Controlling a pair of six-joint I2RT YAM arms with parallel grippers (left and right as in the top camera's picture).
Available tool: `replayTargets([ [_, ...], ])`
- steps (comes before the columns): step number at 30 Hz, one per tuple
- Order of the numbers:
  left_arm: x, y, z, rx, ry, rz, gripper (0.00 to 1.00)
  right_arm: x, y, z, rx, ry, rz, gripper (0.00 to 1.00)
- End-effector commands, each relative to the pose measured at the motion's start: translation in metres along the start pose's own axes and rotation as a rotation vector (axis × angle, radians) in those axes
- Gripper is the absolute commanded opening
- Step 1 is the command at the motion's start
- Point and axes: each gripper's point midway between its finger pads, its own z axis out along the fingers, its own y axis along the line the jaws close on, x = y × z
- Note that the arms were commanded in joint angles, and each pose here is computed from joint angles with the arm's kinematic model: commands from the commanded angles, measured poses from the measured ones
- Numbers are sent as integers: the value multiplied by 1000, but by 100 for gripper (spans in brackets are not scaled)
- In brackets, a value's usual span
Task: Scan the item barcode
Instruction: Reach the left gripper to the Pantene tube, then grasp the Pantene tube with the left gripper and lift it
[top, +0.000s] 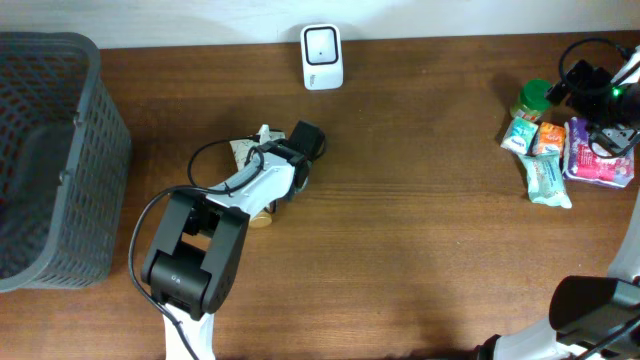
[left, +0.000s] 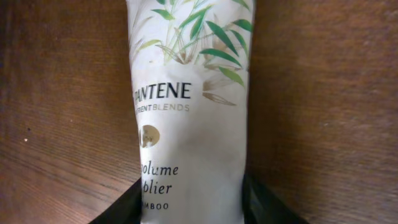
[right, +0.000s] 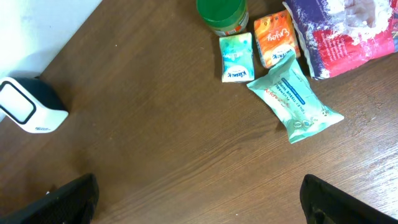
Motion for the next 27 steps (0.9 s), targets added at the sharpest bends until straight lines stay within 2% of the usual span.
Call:
replayTargets([
  [1,30,-1,16,-4,90,81,16,2,2,2,-8,10,-1,99],
  [3,29,-2,11,17,113,106,0,2,2,2,-8,10,-1,99],
  [5,23,-9,-1,72,144,103,0,2,2,2,-8,10,-1,99],
  [7,2,-28,-37,235,184,75,0,2,2,2,-8,10,-1,99],
  [9,-13,-51,-78,444,223,45,0,2,2,2,-8,10,-1,99],
  [10,-21,-75,-109,644,253,50,2,2,2,2,-8,10,-1,99],
  [12,-15,-102,-136,868,303,79,4,2,2,2,-8,10,-1,99],
  [13,-5,-110,-140,926,341,99,4,2,2,2,-8,10,-1,99],
  [16,26,-117,-114,928,449,122,5,2,2,2,-8,10,-1,98],
  [18,25,-100,-82,802,400,178,31,2,2,2,-8,10,-1,99],
  [19,24,-94,-76,763,366,237,48,2,2,2,-8,10,-1,99],
  [20,24,-93,-77,772,352,278,59,2,2,2,-8,10,-1,99],
  [22,12,-89,-88,784,324,321,63,2,2,2,-8,10,-1,99],
  [26,-47,-74,-161,835,160,416,69,2,2,2,-8,10,-1,99],
  [27,-46,-76,-175,855,145,468,69,2,2,2,-8,10,-1,99],
])
